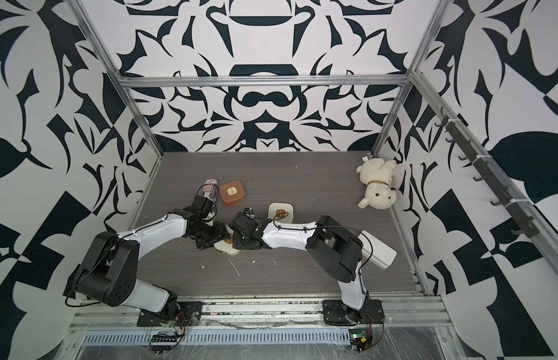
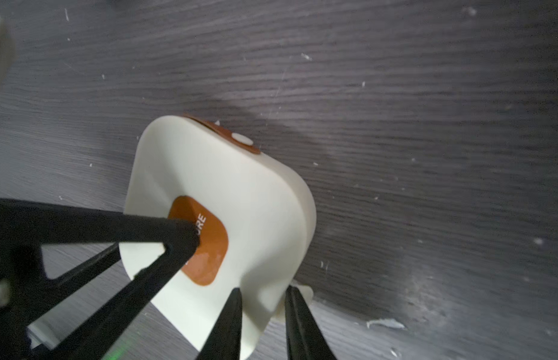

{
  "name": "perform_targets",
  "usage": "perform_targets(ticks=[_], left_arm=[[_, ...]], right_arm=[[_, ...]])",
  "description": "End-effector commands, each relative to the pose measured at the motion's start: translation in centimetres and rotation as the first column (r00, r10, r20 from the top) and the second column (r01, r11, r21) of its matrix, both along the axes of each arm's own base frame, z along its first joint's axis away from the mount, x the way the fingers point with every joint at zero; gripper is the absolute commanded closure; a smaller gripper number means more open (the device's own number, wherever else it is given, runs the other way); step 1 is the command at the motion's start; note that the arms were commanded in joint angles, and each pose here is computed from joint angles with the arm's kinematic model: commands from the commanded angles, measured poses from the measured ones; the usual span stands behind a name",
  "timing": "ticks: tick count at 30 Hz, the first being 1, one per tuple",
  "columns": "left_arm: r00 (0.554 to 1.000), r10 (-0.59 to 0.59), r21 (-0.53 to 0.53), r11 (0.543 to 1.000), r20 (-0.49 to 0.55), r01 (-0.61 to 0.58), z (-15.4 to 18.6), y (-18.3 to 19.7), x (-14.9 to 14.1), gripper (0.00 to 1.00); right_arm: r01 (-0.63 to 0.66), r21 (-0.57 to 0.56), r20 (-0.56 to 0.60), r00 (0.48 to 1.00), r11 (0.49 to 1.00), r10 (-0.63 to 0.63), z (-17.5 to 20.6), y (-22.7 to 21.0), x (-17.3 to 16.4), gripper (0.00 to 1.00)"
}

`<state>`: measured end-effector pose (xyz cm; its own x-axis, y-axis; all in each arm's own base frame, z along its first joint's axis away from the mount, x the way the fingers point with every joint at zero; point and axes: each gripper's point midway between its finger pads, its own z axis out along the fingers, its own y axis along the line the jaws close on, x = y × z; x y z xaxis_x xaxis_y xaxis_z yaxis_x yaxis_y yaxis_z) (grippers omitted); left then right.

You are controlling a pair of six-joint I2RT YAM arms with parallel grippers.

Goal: Organize nail clipper sets
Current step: Close the storage box at the center of the board.

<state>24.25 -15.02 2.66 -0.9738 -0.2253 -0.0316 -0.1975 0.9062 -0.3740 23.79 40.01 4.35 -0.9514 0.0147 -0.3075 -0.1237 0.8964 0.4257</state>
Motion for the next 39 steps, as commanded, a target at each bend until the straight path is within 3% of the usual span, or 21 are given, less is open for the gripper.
perform_targets(ticks=[1, 10, 25, 39], left_arm=[[0.990, 0.002, 0.019, 1.000, -0.141, 0.001, -2.7, -0.2, -4.2, 0.30], [0.984, 0.003, 0.036, 0.999, -0.179, 0.003, -4.9, -1.0, -6.0, 0.40], [0.985, 0.009, 0.052, 0.999, -0.175, 0.000, -5.0, -0.8, -5.9, 0.42], [0.986, 0.007, 0.052, 0.999, -0.168, 0.002, -4.7, -0.9, -5.7, 0.43]], right_arm=[[-0.030, -0.095, -0.018, 0.999, 0.995, 0.029, -1.5, -1.2, -0.7, 0.71], [-0.022, -0.189, -0.022, 1.000, 0.982, 0.018, -3.0, -3.2, -0.9, 0.65], [-0.013, -0.205, 0.012, 1.000, 0.979, 0.016, -2.2, -4.0, -0.2, 0.55], [0.016, -0.178, -0.030, 0.999, 0.984, -0.022, -3.9, -4.7, -0.4, 0.50]])
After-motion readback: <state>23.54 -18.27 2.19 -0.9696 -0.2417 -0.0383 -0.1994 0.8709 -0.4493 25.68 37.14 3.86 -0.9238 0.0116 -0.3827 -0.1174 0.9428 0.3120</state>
